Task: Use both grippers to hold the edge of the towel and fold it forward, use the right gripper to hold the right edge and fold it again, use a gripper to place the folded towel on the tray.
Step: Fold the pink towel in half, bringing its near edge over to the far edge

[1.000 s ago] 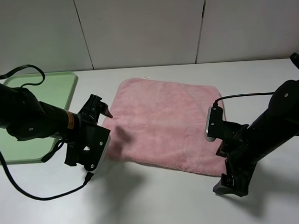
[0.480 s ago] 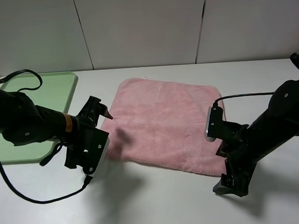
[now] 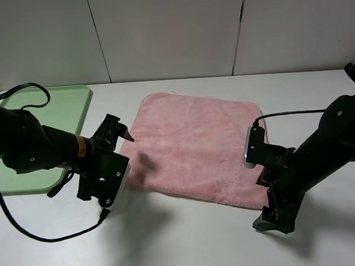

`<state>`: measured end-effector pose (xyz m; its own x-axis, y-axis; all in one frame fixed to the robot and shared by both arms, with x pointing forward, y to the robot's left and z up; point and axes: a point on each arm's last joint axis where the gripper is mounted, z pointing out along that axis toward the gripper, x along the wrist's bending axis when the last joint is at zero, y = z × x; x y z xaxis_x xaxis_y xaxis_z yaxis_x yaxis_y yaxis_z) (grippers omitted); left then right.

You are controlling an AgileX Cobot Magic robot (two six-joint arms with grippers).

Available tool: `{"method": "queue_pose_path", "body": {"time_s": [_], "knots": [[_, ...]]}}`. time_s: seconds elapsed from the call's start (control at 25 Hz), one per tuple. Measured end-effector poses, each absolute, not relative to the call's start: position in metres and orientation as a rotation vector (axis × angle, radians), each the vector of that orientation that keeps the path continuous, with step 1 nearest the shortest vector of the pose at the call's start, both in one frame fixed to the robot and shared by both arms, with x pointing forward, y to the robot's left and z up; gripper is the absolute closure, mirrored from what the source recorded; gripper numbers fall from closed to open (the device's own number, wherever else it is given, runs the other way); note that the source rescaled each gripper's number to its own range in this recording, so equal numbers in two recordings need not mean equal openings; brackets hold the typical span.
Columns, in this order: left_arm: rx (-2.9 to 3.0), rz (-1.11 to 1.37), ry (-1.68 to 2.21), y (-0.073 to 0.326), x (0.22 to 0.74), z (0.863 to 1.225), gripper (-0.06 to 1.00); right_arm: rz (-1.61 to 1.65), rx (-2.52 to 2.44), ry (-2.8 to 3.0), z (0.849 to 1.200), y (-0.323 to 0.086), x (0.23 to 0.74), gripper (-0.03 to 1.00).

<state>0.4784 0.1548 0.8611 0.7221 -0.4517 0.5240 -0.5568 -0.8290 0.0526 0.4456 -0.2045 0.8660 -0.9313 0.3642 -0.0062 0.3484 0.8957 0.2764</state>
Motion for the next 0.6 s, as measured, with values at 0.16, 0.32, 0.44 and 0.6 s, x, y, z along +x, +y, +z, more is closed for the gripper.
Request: {"method": "queue_pose_path", "body": {"time_s": [0.16, 0.32, 0.44, 0.6], "knots": [[2.72, 0.748, -0.806, 0.1548, 0.4784, 0.8611, -0.03, 0.421, 0.565, 3.001, 0.866, -0.2046, 0.4457, -0.03], [2.719, 0.749, -0.806, 0.1547, 0.4784, 0.8611, -0.03, 0.421, 0.565, 3.0, 0.866, -0.2046, 0.4458, -0.03], [2.719, 0.749, -0.806, 0.1547, 0.4784, 0.8611, -0.02, 0.412, 0.566, 2.981, 0.8656, -0.2053, 0.4476, -0.03], [2.719, 0.747, -0.806, 0.1549, 0.4779, 0.8608, -0.01, 0.393, 0.56, 2.936, 0.8649, -0.2056, 0.4515, -0.03]]}}
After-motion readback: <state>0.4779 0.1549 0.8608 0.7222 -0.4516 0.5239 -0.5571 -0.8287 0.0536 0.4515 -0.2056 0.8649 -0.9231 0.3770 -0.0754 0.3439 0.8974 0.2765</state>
